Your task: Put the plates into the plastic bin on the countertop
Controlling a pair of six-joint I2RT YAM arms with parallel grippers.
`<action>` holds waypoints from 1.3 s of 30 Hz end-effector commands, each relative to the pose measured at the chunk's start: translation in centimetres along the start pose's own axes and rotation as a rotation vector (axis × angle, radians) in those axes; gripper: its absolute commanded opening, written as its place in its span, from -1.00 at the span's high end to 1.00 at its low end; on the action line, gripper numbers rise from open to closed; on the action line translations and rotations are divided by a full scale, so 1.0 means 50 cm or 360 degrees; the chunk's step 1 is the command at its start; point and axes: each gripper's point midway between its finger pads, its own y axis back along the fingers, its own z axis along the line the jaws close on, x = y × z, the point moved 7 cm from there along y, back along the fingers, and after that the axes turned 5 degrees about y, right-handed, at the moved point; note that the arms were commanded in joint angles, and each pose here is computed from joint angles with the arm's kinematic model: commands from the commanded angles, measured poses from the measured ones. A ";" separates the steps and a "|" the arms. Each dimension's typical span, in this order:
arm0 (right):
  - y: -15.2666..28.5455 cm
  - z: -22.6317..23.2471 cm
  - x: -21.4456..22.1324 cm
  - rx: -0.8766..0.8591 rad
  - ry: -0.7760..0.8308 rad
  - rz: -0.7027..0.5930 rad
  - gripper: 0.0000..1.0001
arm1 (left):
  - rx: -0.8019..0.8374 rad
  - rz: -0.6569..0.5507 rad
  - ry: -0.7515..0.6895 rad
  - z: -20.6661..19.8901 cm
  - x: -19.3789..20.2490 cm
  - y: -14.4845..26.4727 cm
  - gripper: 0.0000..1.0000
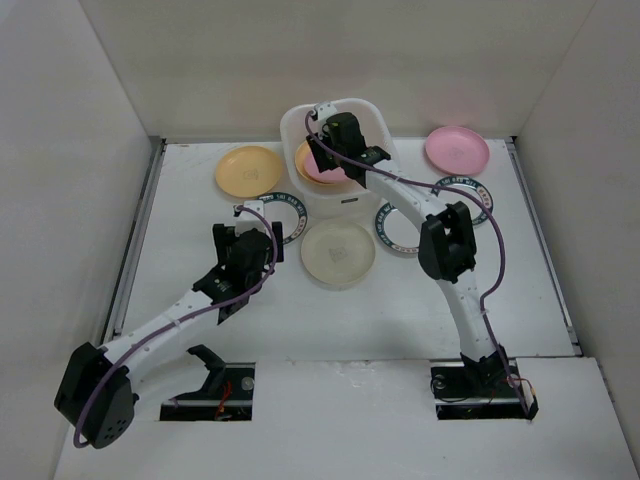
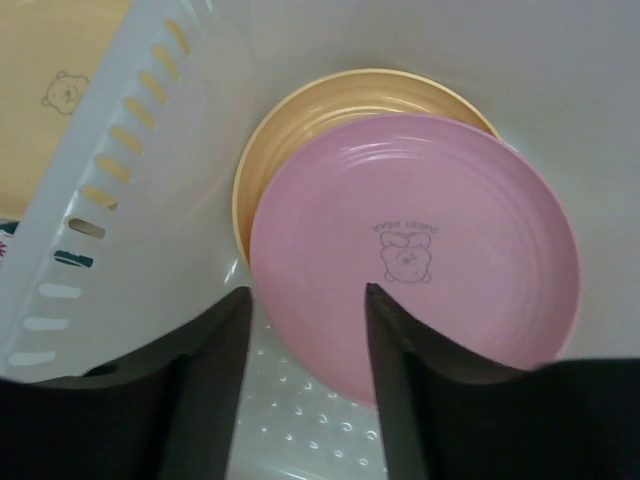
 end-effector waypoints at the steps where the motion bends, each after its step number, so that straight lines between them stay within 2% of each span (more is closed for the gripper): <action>1: 0.068 -0.015 -0.109 0.0024 -0.0046 -0.0267 -0.22 | 0.0036 -0.0036 0.0077 -0.015 -0.011 -0.003 -1.00; 3: 0.114 -0.022 -0.137 0.0034 -0.0065 -0.0346 -0.48 | 0.0058 -0.0021 0.0098 -0.022 -0.005 -0.009 -0.99; 6: 0.202 -0.013 -0.174 0.0037 -0.0102 -0.0484 -0.62 | 0.0091 0.0047 0.0147 -0.034 0.014 -0.029 -0.95; 9: 0.287 -0.002 -0.172 0.0056 -0.0150 -0.0546 -0.67 | 0.0035 0.0130 0.0193 -0.031 0.034 -0.058 -0.86; 12: 0.356 0.015 -0.129 0.0084 -0.0201 -0.0558 -0.70 | -0.0052 0.0184 0.0322 -0.012 0.053 -0.085 -0.76; 16: 0.440 0.037 -0.048 0.0076 -0.0285 -0.0609 -0.72 | -0.0114 0.0193 0.0620 0.019 0.074 -0.106 -0.70; 21: 0.522 0.052 0.029 0.0020 -0.0408 -0.0684 -0.72 | -0.0051 0.0175 0.1008 0.043 0.077 -0.128 -0.66; 27: 0.567 0.044 0.082 0.0043 -0.0448 -0.0714 -0.72 | 0.0108 0.0266 0.1420 0.044 0.096 -0.172 -0.57; 32: 0.586 0.037 0.104 0.0056 -0.0458 -0.0723 -0.72 | 0.0182 0.0392 0.1610 0.032 0.113 -0.215 -0.46; 36: 0.601 0.027 0.116 0.0075 -0.0469 -0.0746 -0.72 | 0.0201 0.0450 0.1711 0.025 0.131 -0.252 -0.25; 39: 0.616 0.016 0.121 0.0107 -0.0486 -0.0775 -0.72 | 0.0232 0.0526 0.1812 0.014 0.149 -0.276 -0.01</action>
